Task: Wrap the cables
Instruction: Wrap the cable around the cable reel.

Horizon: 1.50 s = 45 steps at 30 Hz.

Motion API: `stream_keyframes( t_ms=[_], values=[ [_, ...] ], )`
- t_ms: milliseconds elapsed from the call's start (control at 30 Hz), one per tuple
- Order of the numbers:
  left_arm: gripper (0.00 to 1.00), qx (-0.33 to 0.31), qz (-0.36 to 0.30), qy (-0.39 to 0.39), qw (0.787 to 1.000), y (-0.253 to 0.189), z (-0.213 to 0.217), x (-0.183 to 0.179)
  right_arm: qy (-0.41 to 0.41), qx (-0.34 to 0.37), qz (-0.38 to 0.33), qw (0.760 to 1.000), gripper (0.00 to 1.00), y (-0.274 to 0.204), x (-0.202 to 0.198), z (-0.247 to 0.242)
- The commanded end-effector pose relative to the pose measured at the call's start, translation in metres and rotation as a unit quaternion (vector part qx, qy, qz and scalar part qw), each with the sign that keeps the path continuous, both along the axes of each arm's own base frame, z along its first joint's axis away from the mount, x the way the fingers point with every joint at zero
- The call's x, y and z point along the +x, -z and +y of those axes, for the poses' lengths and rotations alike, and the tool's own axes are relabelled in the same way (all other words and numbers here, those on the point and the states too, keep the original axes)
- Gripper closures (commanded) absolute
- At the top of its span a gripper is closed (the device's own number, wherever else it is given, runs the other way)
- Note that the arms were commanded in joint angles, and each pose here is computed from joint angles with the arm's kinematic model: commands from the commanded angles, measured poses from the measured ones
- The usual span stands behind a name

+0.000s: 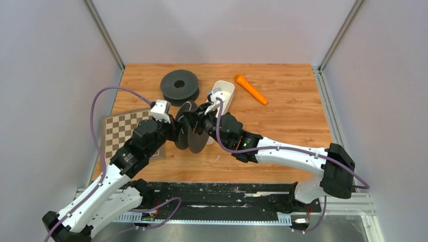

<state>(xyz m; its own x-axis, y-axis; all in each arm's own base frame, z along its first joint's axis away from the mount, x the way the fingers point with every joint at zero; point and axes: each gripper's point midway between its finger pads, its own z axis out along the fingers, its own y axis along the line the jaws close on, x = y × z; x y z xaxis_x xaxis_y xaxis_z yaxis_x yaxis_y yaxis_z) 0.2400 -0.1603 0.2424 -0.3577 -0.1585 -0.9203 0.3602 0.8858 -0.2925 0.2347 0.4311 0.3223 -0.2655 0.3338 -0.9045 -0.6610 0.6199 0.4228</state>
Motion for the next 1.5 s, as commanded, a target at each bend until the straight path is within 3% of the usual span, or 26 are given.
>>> stream_keyframes(
  t_ms=[0, 200, 367, 533, 633, 800, 900, 1000, 1067, 1200, 1333, 1400, 1467],
  values=[
    [1.0, -0.016, -0.063, -0.004, 0.998, -0.04, -0.003, 0.008, 0.008, 0.028, 0.03, 0.999, 1.0, -0.016, 0.003, -0.001],
    [1.0, -0.009, -0.099, 0.016, 0.995, -0.041, -0.008, 0.006, 0.044, 0.055, 0.09, 0.993, 1.0, -0.008, 0.021, -0.016],
    [1.0, -0.02, -0.175, 0.036, 0.984, -0.064, -0.008, -0.001, 0.067, 0.096, 0.156, 0.981, 0.99, 0.003, 0.039, -0.04],
    [1.0, -0.005, -0.231, 0.053, 0.971, -0.073, -0.008, -0.005, 0.065, 0.102, 0.183, 0.976, 0.85, 0.014, 0.049, -0.051],
    [1.0, 0.009, -0.255, 0.075, 0.964, -0.075, -0.012, -0.01, 0.074, 0.1, 0.19, 0.974, 0.99, 0.024, 0.051, -0.058],
    [1.0, 0.02, -0.274, 0.087, 0.957, -0.081, -0.013, -0.014, 0.073, 0.1, 0.195, 0.973, 1.0, 0.028, 0.055, -0.068],
    [1.0, 0.022, -0.286, 0.098, 0.953, -0.085, -0.014, -0.018, 0.057, 0.107, 0.209, 0.97, 0.99, 0.032, 0.052, -0.072],
    [1.0, 0.015, -0.299, 0.101, 0.949, -0.09, -0.015, -0.021, 0.031, 0.129, 0.223, 0.966, 0.9, 0.036, 0.046, -0.079],
    [1.0, 0.002, -0.311, 0.116, 0.943, -0.095, -0.018, -0.027, 0.011, 0.135, 0.226, 0.965, 0.99, 0.038, 0.041, -0.083],
    [1.0, -0.006, -0.335, 0.153, 0.93, -0.096, -0.026, -0.04, -0.015, 0.137, 0.243, 0.96, 1.0, 0.043, 0.034, -0.091],
    [1.0, 0.01, -0.358, 0.175, 0.917, -0.1, -0.03, -0.045, -0.048, 0.139, 0.265, 0.953, 0.89, 0.047, 0.022, -0.089],
    [1.0, 0.014, -0.376, 0.19, 0.907, -0.105, -0.033, -0.051, -0.068, 0.148, 0.275, 0.947, 0.99, 0.048, 0.015, -0.088],
    [1.0, 0.016, -0.393, 0.196, 0.898, -0.111, -0.033, -0.056, -0.094, 0.156, 0.284, 0.941, 1.0, 0.045, 0.007, -0.088]
  ],
)
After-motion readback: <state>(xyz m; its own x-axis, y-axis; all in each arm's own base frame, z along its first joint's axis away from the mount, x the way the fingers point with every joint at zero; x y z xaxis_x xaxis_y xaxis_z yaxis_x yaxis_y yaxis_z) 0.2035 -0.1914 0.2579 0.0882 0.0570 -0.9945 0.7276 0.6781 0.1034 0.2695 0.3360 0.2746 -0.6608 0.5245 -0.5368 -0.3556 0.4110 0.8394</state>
